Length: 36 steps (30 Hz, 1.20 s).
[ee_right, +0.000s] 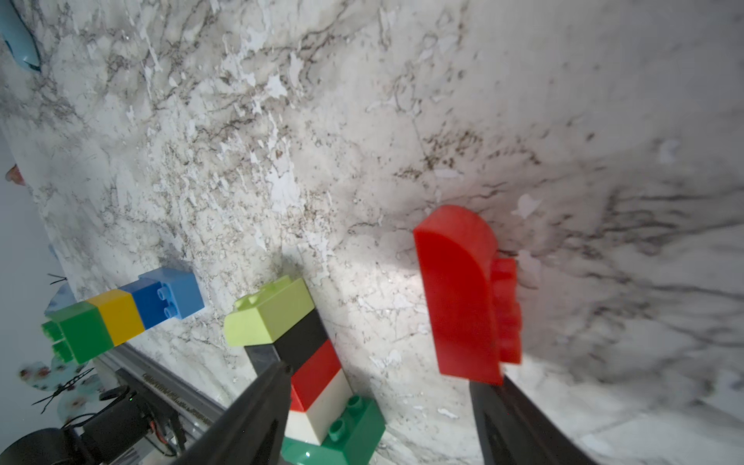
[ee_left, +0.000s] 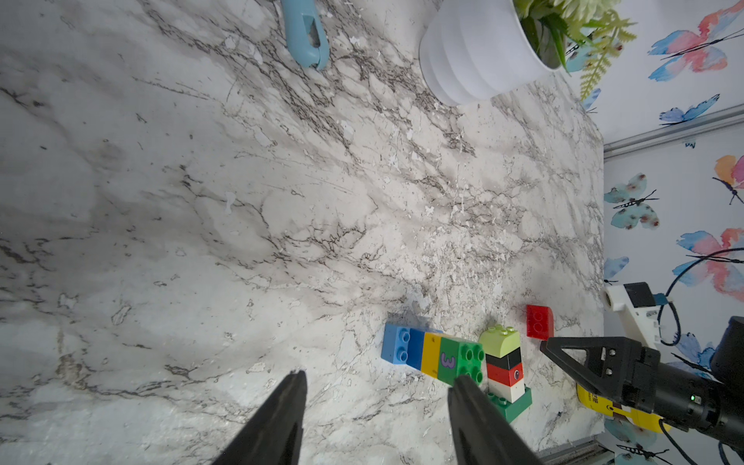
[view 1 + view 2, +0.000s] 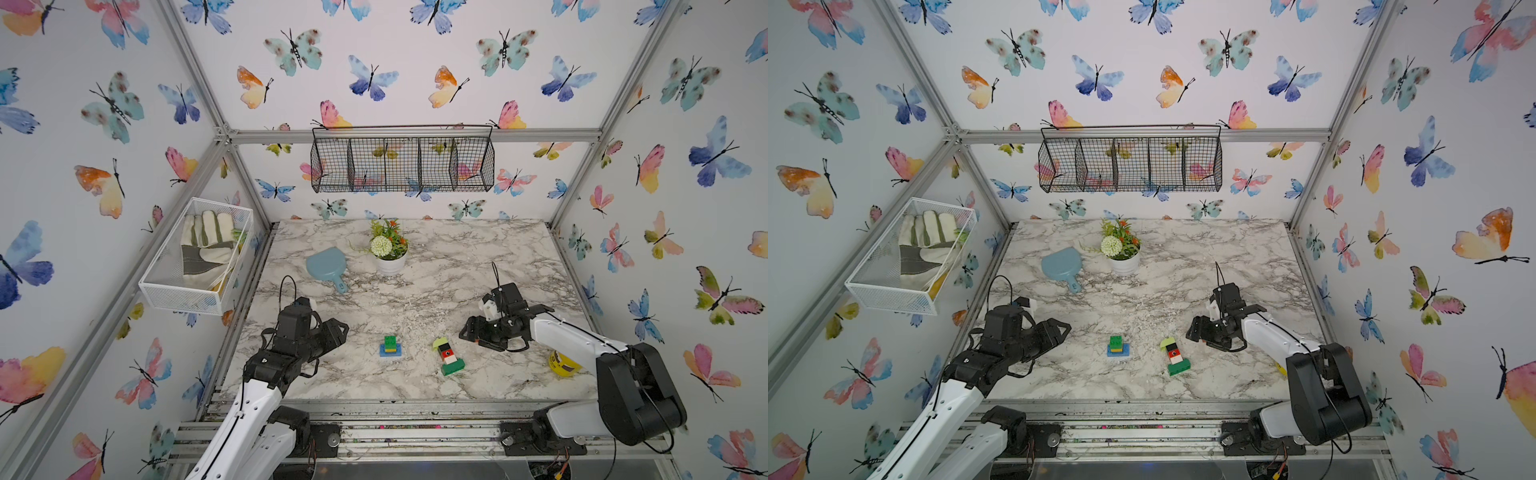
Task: Assemble the number 1 with lego
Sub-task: Move the lego brick at the center of the board.
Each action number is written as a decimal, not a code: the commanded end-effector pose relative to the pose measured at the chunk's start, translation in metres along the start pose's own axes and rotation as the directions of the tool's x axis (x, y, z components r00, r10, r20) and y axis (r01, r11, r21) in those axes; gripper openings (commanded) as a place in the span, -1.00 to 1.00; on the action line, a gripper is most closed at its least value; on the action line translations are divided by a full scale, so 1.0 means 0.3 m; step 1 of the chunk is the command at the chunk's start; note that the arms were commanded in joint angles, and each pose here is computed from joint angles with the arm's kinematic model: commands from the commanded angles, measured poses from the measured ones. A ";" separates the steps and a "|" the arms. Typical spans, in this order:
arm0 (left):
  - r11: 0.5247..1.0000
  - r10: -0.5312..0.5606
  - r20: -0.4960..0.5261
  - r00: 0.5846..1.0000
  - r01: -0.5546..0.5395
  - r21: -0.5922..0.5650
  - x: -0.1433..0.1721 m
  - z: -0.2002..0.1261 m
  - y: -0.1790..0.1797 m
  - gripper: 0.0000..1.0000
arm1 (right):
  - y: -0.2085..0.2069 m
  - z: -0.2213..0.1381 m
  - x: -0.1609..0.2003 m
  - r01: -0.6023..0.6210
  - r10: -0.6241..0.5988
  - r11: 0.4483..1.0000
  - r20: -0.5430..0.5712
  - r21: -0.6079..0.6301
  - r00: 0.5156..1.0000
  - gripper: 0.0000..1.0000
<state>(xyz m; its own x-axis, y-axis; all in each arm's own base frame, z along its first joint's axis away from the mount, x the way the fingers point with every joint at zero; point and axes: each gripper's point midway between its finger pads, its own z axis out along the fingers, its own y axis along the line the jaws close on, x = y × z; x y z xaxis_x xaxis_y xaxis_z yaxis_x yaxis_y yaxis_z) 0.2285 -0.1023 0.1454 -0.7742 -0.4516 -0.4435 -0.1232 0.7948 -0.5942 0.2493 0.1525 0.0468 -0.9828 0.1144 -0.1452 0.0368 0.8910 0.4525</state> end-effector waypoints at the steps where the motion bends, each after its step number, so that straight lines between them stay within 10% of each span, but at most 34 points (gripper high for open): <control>1: 1.000 -0.003 0.004 1.000 0.003 0.009 0.002 -0.010 -0.001 0.23 | -0.047 -0.061 -0.068 0.062 -0.072 0.987 0.067 0.146 0.995 0.51; 14: 1.000 0.004 0.007 1.000 -0.004 -0.001 0.005 -0.019 0.006 0.23 | -0.064 -0.021 -0.136 0.184 -0.193 0.959 0.018 0.215 0.981 0.08; 28: 1.000 0.001 -0.009 1.000 -0.001 0.000 0.014 -0.004 0.011 0.23 | 0.255 -0.004 -0.042 0.255 -0.281 0.918 -0.045 -0.304 0.959 0.13; 36: 1.000 0.002 -0.008 1.000 -0.002 -0.005 0.017 -0.011 0.014 0.23 | 0.049 -0.020 -0.118 0.248 -0.250 0.964 0.012 0.101 0.968 0.25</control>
<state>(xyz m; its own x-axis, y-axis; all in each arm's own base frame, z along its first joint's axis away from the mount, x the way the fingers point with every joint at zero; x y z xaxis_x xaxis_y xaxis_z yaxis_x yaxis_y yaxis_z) 0.2268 -0.1016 0.1475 -0.7710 -0.4512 -0.4494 -0.1179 0.7946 -0.5955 0.2773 0.1882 0.0692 -0.9608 -0.1202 -0.2499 -0.2294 0.8510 0.4724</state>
